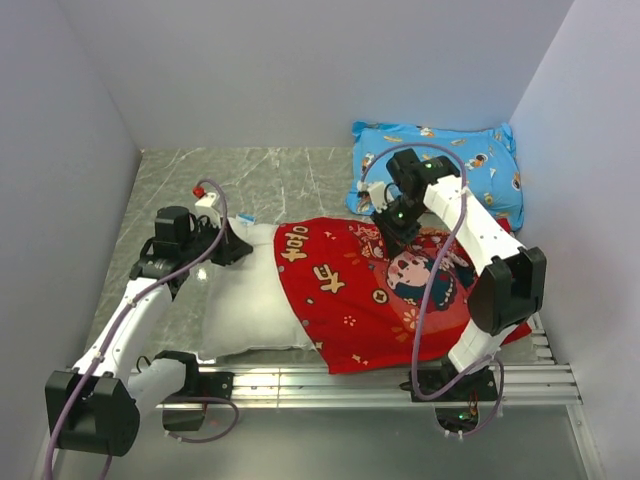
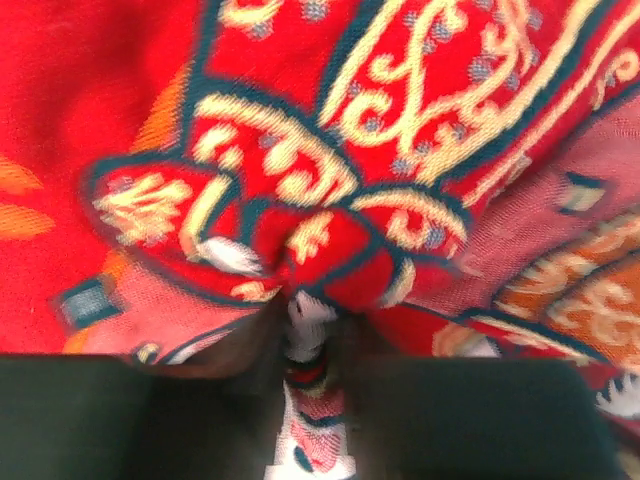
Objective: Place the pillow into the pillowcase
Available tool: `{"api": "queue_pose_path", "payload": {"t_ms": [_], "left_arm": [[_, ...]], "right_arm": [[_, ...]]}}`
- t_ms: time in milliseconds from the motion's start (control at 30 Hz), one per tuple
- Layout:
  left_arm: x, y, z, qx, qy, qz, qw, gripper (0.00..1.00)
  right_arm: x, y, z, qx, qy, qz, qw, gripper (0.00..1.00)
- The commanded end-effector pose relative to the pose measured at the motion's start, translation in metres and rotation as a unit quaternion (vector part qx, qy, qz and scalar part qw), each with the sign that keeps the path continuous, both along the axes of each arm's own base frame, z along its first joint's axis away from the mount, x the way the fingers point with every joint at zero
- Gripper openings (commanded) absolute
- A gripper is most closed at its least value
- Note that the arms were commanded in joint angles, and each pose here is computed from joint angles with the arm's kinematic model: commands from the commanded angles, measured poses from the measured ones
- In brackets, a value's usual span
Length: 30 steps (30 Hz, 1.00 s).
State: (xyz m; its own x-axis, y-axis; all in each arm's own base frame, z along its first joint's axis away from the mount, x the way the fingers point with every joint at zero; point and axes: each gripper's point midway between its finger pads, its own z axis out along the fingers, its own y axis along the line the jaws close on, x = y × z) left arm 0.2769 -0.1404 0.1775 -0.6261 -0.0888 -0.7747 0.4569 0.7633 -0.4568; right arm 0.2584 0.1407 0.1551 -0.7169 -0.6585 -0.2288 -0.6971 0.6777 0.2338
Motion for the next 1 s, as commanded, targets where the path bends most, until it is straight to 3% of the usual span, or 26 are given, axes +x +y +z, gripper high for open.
{"api": "queue_pose_path", "payload": {"t_ms": [0, 67, 100, 200, 367, 567, 633, 700, 767, 867, 967], "left_arm": [[0.002, -0.013, 0.025, -0.032, -0.049, -0.039, 0.998, 0.00], [-0.004, -0.025, 0.041, -0.057, -0.064, -0.071, 0.994, 0.00], [-0.008, -0.034, 0.048, -0.064, -0.071, -0.087, 0.992, 0.00], [-0.014, -0.056, 0.074, -0.086, -0.103, -0.126, 0.983, 0.00], [-0.012, -0.064, 0.096, -0.111, -0.102, -0.131, 0.980, 0.00], [-0.015, -0.055, 0.079, -0.090, -0.065, -0.110, 0.988, 0.00], [-0.002, -0.042, 0.062, -0.048, -0.066, -0.069, 0.994, 0.00], [-0.003, -0.033, 0.045, -0.026, -0.034, -0.062, 0.997, 0.00], [-0.002, -0.027, 0.036, -0.019, -0.019, -0.049, 0.998, 0.00], [0.004, -0.011, 0.027, -0.034, -0.007, -0.002, 0.999, 0.00], [0.018, -0.004, 0.029, -0.055, -0.007, 0.034, 0.998, 0.00]], "right_arm": [[-0.004, 0.041, 0.071, 0.110, -0.034, 0.020, 0.993, 0.06], [-0.003, 0.065, 0.108, 0.158, -0.060, 0.025, 0.985, 0.00], [-0.006, 0.090, 0.141, 0.188, -0.098, 0.058, 0.976, 0.00], [-0.024, 0.140, 0.180, 0.236, -0.123, 0.119, 0.957, 0.00], [-0.018, 0.171, 0.170, 0.225, -0.132, 0.132, 0.956, 0.00], [0.035, 0.140, 0.111, 0.103, -0.158, 0.056, 0.980, 0.00], [0.075, 0.099, 0.092, 0.038, -0.198, -0.003, 0.980, 0.00], [0.093, 0.060, 0.068, -0.011, -0.194, -0.048, 0.980, 0.00], [0.125, 0.015, 0.064, -0.048, -0.222, -0.111, 0.967, 0.00], [0.154, 0.005, 0.098, -0.013, -0.270, -0.149, 0.951, 0.00], [0.168, 0.032, 0.130, 0.045, -0.300, -0.134, 0.944, 0.00]]}}
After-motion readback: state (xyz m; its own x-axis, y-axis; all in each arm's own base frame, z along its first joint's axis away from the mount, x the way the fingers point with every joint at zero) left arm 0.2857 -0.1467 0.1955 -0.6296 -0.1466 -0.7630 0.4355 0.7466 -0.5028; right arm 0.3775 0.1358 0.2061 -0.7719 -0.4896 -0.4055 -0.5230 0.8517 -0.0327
